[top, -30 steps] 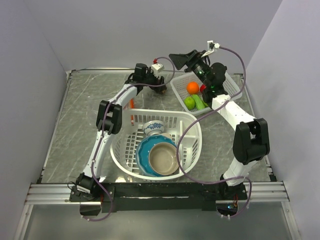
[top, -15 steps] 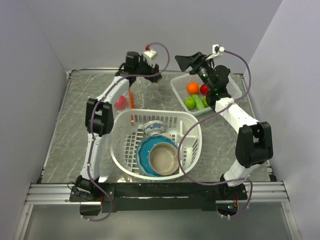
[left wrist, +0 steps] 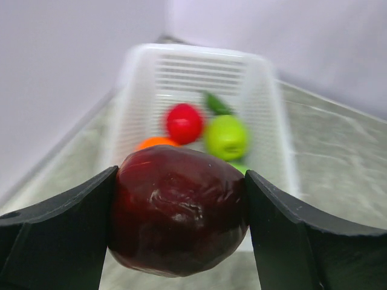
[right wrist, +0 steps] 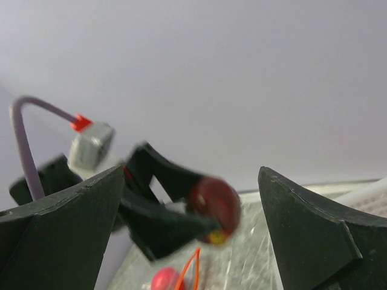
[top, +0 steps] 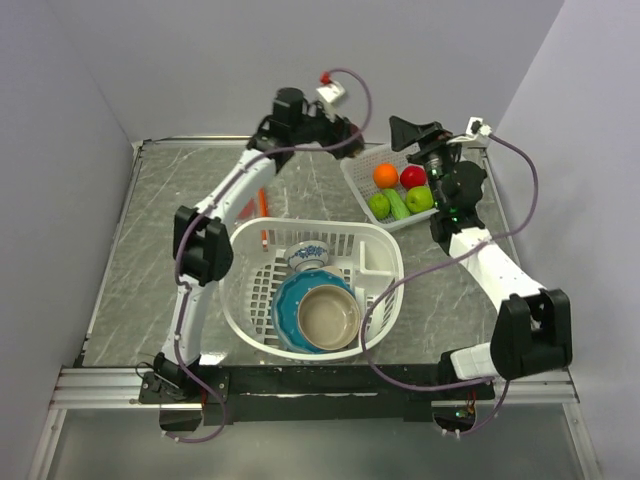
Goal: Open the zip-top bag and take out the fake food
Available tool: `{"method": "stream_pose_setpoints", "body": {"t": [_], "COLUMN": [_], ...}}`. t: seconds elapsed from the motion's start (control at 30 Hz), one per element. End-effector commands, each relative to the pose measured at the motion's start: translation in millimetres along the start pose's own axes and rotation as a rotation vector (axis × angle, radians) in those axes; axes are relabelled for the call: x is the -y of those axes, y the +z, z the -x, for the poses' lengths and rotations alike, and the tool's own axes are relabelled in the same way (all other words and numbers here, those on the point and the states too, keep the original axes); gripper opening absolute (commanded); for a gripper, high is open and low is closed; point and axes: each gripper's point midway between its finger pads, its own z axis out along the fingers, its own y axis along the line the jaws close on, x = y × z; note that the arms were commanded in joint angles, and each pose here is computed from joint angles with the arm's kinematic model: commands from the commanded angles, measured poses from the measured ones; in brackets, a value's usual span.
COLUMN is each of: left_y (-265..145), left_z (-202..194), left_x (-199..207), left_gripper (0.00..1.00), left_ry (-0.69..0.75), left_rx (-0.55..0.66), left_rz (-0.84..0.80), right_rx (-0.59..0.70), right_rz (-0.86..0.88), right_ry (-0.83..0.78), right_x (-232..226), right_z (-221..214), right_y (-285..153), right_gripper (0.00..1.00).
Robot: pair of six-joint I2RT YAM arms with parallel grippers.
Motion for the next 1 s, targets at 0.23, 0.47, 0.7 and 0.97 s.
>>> {"method": "stream_pose_setpoints", "body": {"t": [0.23, 0.47, 0.7, 0.97], "left_y": [50, 21, -72, -283], "left_z": [-46, -28, 44, 9], "left_x": [44, 21, -26, -137], "left_gripper": [0.62, 0.97, 0.97, 0.97], "left_ry": [-0.102, -0.109, -0.165, -0.336], "left_rx": [-0.026, -0.041, -0.027, -0.103], "left_rz": [-0.179, -0.078, 0.067, 0.555], "right_rx": [0.208, 0.138, -0.103, -0.494], "right_rz": [-0.048, -0.029, -0.065, 0.004], "right_ry": [-0.077, -0.121, -0.166, -0.379], "right_x": [-2, -7, 4, -34], "right_z": [56, 48, -12, -141], "right_y": [-28, -19, 17, 48], "right_gripper": [1.00, 1.00, 1.00, 1.00]}}
